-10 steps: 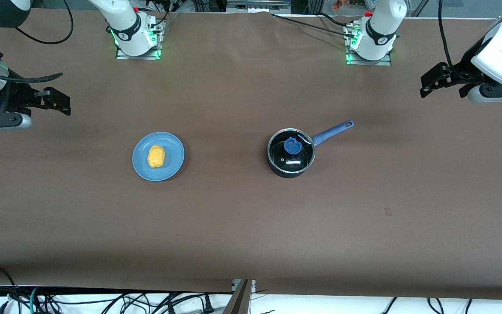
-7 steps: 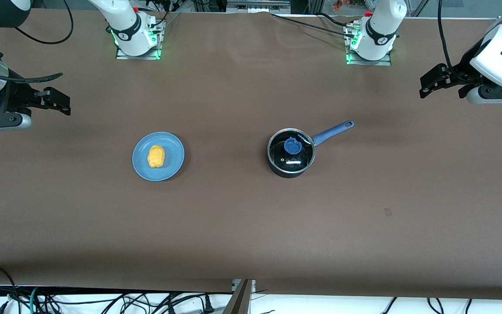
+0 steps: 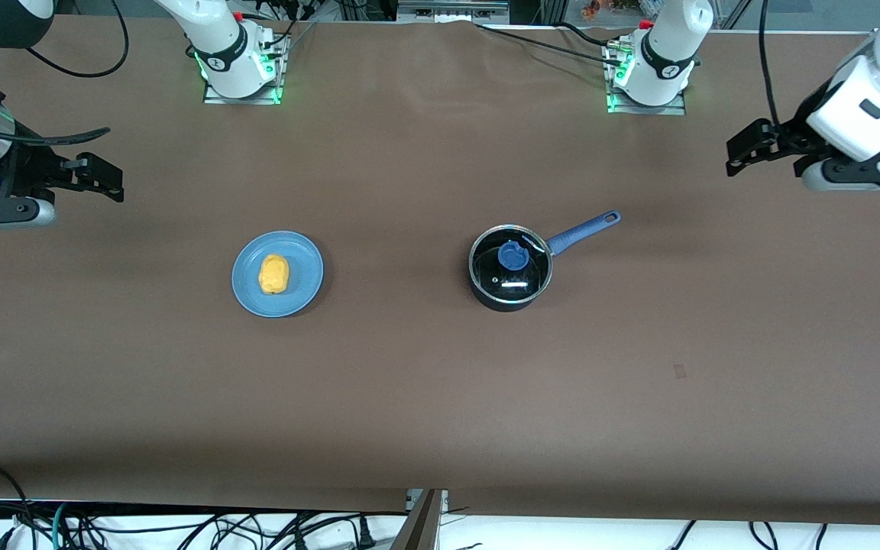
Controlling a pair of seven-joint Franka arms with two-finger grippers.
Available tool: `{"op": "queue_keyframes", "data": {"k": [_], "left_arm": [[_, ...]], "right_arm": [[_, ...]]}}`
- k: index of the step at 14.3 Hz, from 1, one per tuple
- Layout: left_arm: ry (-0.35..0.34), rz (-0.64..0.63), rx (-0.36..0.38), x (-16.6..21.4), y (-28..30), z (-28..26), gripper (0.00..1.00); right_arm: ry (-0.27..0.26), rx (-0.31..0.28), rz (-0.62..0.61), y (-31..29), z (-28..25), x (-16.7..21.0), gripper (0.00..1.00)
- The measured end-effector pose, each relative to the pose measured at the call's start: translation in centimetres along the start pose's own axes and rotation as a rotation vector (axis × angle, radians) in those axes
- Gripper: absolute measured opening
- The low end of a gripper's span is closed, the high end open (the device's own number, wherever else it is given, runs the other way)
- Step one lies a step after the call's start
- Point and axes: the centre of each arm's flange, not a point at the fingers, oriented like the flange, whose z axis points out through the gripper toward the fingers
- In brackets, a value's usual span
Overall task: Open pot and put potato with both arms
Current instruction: 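Reach the left gripper toward the blue knob of the glass lid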
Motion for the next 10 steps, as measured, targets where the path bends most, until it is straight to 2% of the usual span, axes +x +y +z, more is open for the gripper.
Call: {"op": "queue_keyframes", "data": {"k": [6, 10], "left_arm": [[-0.037, -0.016, 0.013, 0.1, 4.7, 2.1, 1.0], [-0.024, -0.036, 0.009, 1.1, 6.9, 3.6, 1.0]], "right_arm": [[0.0, 0.0, 0.001, 0.0, 0.0, 0.0, 1.0], [0.0, 0.0, 0.001, 0.0, 0.0, 0.0, 1.0]]}}
